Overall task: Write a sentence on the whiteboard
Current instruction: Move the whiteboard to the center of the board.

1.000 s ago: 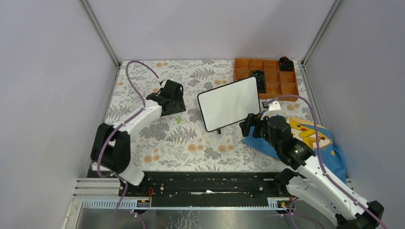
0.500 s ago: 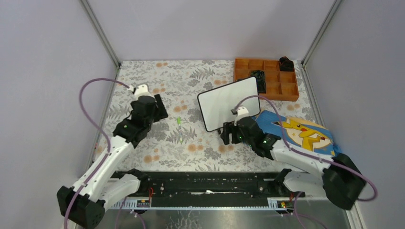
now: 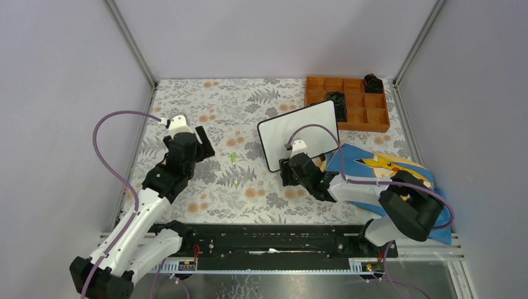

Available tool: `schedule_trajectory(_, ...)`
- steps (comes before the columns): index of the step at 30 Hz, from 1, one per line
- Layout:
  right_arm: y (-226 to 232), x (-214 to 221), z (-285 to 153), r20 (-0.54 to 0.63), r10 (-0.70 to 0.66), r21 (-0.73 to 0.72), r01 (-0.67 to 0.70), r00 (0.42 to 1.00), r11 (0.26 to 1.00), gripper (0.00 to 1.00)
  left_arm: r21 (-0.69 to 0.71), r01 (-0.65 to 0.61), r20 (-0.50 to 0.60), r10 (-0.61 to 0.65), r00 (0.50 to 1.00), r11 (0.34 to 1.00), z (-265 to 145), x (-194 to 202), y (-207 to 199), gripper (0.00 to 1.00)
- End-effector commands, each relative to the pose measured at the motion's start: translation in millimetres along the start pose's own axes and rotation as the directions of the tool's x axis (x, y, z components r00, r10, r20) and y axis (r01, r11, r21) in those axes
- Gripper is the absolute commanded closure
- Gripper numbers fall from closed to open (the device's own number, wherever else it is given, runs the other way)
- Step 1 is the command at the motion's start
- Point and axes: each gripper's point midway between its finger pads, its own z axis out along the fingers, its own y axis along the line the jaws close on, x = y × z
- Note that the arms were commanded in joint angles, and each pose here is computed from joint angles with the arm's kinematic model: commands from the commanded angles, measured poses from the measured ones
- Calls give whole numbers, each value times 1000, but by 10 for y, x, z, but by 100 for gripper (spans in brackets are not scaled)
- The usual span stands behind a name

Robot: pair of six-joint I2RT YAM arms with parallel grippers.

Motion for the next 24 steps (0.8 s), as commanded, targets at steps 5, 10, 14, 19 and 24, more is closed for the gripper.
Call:
schedule_trajectory(5, 60, -392, 225, 103, -26, 60, 20, 994, 998, 43, -5, -11, 101, 11, 995, 1000, -67, -206, -19, 20)
schedule_trajectory(10, 70, -337, 315, 86, -33, 65, 27, 996, 998, 49, -3, -20, 110, 20, 994, 1000, -94, -209, -26, 20)
schedule_trajectory(14, 51, -292, 335, 73, -32, 74, 26, 997, 997, 52, 1, -23, 111, 23, 994, 1000, -101, -208, -37, 20)
schedule_trajectory(19, 42, -249, 341, 64, -32, 74, 27, 997, 997, 56, 4, -24, 111, 24, 994, 1000, -104, -207, -47, 20)
schedule_trajectory(24, 77, -226, 364, 52, -34, 56, 31, 998, 998, 66, 7, -24, 111, 23, 994, 1000, -106, -206, -53, 20)
